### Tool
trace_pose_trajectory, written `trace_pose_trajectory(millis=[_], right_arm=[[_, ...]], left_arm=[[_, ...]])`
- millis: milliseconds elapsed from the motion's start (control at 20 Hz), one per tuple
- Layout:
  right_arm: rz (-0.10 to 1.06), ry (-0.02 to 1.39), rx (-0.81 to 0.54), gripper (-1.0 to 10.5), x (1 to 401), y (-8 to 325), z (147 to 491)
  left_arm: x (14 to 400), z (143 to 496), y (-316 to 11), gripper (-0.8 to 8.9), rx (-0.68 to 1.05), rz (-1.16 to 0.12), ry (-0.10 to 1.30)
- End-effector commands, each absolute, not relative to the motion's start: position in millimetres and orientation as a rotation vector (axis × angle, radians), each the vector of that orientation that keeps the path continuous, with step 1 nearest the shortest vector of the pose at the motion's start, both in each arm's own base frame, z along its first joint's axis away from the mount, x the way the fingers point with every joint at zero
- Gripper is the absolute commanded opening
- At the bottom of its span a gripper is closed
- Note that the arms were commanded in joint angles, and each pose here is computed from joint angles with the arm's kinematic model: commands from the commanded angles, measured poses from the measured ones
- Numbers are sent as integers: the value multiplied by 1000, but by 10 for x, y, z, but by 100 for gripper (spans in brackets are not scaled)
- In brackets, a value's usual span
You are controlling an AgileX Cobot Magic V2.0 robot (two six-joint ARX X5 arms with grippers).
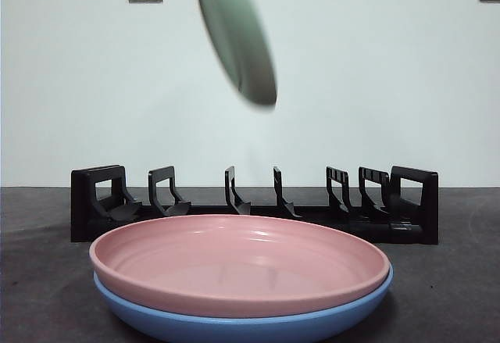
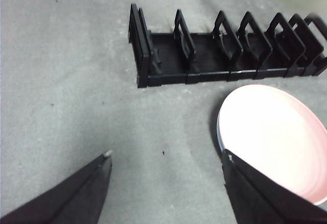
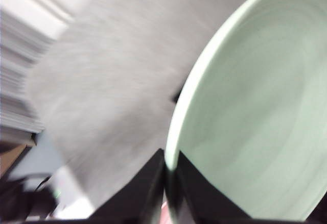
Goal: Place the plate
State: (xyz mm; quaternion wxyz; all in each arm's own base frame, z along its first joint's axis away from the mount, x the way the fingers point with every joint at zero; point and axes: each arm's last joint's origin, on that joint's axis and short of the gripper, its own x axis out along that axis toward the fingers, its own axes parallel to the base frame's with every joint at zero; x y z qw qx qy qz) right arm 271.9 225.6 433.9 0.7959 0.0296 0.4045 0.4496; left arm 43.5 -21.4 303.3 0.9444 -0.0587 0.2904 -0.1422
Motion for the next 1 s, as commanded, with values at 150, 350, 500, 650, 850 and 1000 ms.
trace_pose_trajectory(millis=[150, 350, 500, 650, 850, 1000], right_arm=[[1096, 790, -109, 9, 2273, 2068, 4620], [1159, 727, -123, 9, 1851, 1914, 4658], [1216, 697, -151, 9, 1569, 1883, 4421], [1197, 652, -231, 9, 1323, 1964, 4030], [1078, 702, -434, 9, 1078, 2171, 3395], [1035, 705, -546, 9, 926, 2292, 2977]], left_arm=[[443, 3069, -218, 341, -131, -291, 568], [443, 3069, -218, 341, -131, -290, 568], [444, 3070, -218, 341, -140, -286, 567], [444, 3070, -217, 341, -154, -277, 569], [444, 3070, -217, 341, -155, -277, 569], [444, 3070, -217, 341, -156, -276, 569]])
